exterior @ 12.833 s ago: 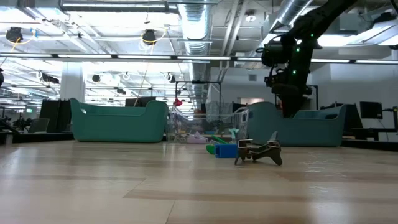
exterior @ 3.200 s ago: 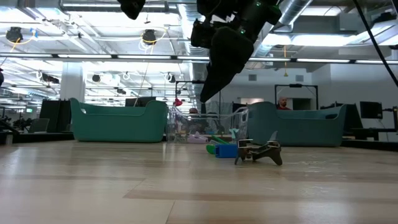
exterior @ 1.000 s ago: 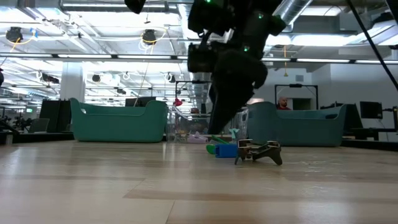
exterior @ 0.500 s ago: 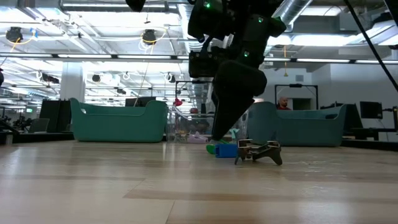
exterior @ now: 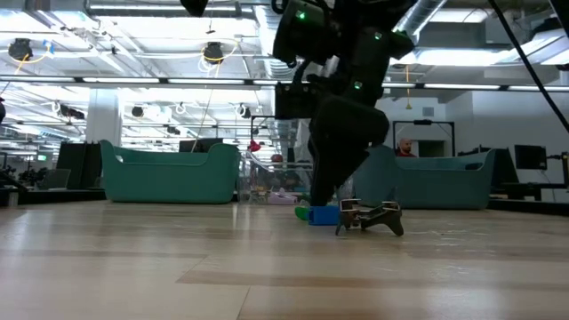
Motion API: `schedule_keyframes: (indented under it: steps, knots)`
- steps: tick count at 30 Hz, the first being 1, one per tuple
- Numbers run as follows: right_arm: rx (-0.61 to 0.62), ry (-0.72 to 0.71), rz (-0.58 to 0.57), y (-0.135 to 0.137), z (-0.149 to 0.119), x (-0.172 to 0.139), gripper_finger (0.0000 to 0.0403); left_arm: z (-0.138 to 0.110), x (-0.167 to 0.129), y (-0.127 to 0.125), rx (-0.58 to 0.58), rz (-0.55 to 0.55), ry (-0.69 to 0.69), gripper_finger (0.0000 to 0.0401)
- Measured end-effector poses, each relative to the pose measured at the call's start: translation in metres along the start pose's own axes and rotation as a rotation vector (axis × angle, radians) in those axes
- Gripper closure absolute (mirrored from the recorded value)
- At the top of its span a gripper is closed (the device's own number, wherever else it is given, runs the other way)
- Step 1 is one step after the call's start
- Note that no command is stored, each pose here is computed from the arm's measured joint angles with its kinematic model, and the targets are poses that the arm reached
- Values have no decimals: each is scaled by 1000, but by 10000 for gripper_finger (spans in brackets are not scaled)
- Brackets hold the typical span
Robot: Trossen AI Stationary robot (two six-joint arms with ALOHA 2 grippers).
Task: Pick and place Stapler, Stapler remover, tape
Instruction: Put the green stapler into the dark blue bin
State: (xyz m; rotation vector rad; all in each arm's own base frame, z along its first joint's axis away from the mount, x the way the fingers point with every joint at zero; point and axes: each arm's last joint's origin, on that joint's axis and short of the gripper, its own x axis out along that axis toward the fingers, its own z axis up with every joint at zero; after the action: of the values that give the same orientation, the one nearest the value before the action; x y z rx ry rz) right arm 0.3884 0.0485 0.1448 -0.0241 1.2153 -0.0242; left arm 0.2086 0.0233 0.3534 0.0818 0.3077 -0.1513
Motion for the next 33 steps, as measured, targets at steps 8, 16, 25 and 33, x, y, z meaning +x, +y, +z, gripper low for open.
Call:
schedule_keyframes:
  steps: [8,16,25,33]
  knots:
    - [7,-2,1,1,-1,1,242,1,0,0,2,1,-7,380]
    - [7,-12,3,1,-1,2,296,1,0,0,3,1,-10,380]
    - [7,-13,3,1,0,1,329,2,0,0,5,3,-19,380]
    - [8,-21,4,0,0,-2,335,2,0,0,9,4,-29,380]
